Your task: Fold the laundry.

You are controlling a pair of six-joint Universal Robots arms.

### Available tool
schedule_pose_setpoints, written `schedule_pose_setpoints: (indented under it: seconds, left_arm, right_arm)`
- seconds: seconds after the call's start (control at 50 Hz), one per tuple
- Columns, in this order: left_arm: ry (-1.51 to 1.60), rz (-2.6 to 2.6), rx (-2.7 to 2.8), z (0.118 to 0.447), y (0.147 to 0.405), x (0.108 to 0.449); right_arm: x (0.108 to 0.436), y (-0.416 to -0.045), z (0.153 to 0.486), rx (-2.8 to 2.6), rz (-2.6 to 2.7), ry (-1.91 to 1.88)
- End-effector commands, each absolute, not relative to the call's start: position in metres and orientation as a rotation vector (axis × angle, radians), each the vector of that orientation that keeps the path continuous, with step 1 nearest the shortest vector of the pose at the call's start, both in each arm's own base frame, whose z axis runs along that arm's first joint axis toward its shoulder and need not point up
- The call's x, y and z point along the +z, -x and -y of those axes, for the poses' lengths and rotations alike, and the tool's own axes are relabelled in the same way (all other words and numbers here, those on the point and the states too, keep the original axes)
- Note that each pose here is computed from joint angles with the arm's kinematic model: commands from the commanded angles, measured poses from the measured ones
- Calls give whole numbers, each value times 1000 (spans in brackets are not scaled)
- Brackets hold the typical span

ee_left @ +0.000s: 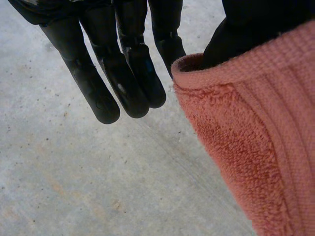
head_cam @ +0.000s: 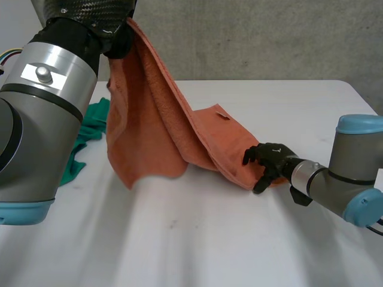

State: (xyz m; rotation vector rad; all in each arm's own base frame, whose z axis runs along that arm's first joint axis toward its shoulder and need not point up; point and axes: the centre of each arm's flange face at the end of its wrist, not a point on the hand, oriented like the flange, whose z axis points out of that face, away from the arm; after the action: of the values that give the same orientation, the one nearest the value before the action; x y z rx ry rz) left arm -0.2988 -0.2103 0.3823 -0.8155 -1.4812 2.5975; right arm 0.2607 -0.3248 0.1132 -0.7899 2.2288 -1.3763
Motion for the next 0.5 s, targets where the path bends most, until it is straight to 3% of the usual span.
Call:
schedule_pose_setpoints:
  seconds: [0.02, 0.18, 0.26, 0.3, 0.44, 0.5]
  left_arm:
    - [811, 1476, 2601, 210, 298, 385]
    - [777, 1485, 2622, 206, 290, 394]
    - [769, 1505, 2626, 202, 284, 397]
    - [777, 1542, 2622, 203, 278, 397]
    - [847, 1755, 2533, 211, 260, 381]
    - [874, 1832, 2488, 213, 254, 374]
  right_arm:
    - [114, -266, 323, -1383, -2213, 778]
    - [148, -259, 333, -1453, -2188, 744]
    - [203, -213, 362, -1675, -2196, 670]
    - [250, -185, 369, -1854, -2177, 687]
    - [354, -159, 328, -2111, -2160, 907]
    - [375, -160, 311, -2161, -2145, 970]
